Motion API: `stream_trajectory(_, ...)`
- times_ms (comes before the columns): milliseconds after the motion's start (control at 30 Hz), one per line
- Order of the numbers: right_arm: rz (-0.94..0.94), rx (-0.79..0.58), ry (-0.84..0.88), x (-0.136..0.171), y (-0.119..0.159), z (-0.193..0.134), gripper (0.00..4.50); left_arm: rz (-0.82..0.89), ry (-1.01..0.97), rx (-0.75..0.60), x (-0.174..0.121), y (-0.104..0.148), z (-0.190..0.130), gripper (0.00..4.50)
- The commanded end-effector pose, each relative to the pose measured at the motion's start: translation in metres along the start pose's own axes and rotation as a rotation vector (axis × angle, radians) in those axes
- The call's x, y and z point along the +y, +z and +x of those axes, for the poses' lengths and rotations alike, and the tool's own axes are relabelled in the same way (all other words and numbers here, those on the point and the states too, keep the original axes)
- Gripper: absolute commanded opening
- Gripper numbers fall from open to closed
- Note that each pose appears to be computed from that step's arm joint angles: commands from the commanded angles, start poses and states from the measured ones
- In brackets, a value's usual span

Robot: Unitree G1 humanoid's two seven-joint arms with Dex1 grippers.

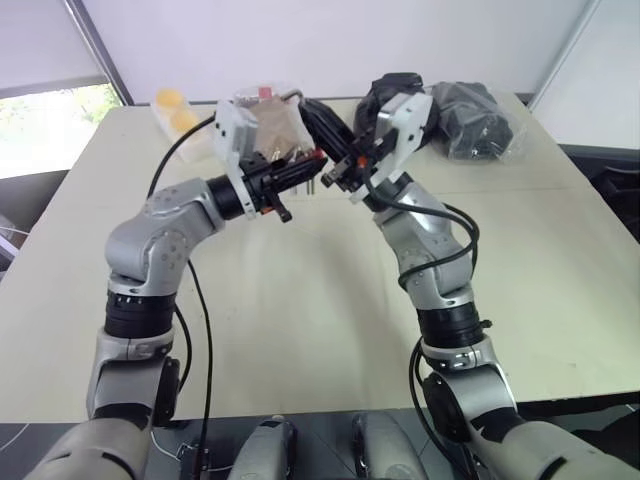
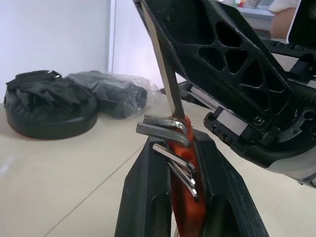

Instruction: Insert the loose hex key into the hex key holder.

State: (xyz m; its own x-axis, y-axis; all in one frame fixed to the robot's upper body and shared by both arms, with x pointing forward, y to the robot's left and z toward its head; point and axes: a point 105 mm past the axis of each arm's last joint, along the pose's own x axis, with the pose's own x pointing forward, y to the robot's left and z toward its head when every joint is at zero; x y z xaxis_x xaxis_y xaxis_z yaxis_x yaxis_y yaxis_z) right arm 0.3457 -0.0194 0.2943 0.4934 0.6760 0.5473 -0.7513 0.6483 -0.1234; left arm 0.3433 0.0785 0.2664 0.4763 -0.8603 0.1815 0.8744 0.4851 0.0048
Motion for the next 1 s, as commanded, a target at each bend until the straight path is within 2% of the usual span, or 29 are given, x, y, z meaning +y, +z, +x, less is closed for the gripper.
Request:
stream_trajectory(33,-0.026,-0.054,0.001,0.001,0.016,0.001,0.02,0.034,0.005,-0.075,0.000,0.023,-0.003,0.00)
stream_trajectory(533,-0.034,0.010,-0.008,0.000,0.004,-0.012,0.02,0.037,0.018,-0.081,0.003,0.026,-0.005,0.00)
stream_trajectory(567,-0.036,0.016,-0.009,-0.001,0.003,-0.014,0.71,0.037,0.017,-0.080,0.003,0.026,-0.005,0.00)
stream_trajectory(600,-0.034,0.029,-0.009,-0.001,0.002,-0.016,1.00,0.036,0.017,-0.080,0.002,0.026,-0.005,0.00)
stream_trajectory(700,-0.034,0.067,0.008,-0.002,-0.001,-0.027,2.43,0.035,0.016,-0.077,0.002,0.025,-0.006,0.00)
stream_trajectory(1000,-0.064,0.319,-0.010,-0.023,0.001,-0.117,2.43,-0.028,0.004,-0.038,-0.001,0.010,-0.004,0.00)
